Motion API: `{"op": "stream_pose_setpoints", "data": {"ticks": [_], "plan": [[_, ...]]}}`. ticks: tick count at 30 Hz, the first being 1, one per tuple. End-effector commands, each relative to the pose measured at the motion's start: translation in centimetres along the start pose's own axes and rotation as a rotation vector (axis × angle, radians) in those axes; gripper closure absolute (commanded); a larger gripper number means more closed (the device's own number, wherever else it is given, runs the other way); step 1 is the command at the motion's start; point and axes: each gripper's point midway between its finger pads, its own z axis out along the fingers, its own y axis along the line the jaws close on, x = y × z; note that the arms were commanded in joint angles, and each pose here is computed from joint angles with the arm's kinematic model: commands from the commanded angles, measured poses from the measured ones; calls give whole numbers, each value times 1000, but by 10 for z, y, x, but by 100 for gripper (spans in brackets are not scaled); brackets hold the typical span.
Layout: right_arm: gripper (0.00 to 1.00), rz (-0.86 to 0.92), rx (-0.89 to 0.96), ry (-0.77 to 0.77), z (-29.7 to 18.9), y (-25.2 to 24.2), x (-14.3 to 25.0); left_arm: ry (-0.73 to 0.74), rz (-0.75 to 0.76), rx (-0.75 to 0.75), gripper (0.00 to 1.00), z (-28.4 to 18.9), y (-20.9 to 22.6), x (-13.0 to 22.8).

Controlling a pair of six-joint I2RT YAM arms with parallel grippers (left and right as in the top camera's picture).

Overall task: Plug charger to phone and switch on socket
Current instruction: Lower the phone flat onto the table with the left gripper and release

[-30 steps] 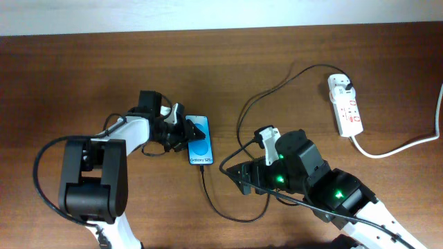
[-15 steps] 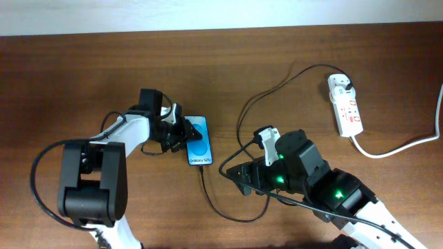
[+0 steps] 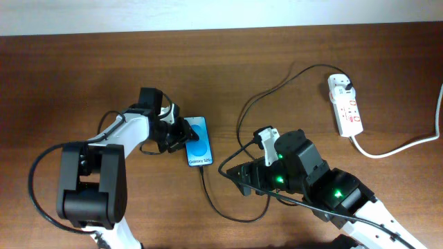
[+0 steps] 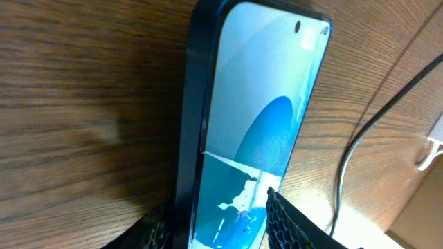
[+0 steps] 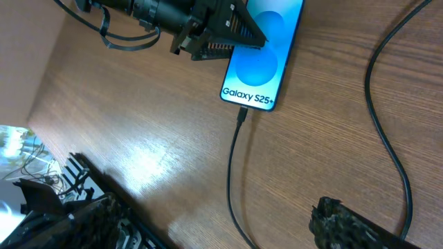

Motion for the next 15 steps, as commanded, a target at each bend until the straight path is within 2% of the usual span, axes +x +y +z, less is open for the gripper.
{"op": "stream_pose_setpoints", "data": {"ticks": [1, 15], "plan": [[9, -10, 12, -6, 0, -3, -2, 71, -142, -688, 54, 13, 168, 45], [9, -23, 15, -1, 0, -3, -1, 106, -145, -730, 50, 0, 166, 45]]}}
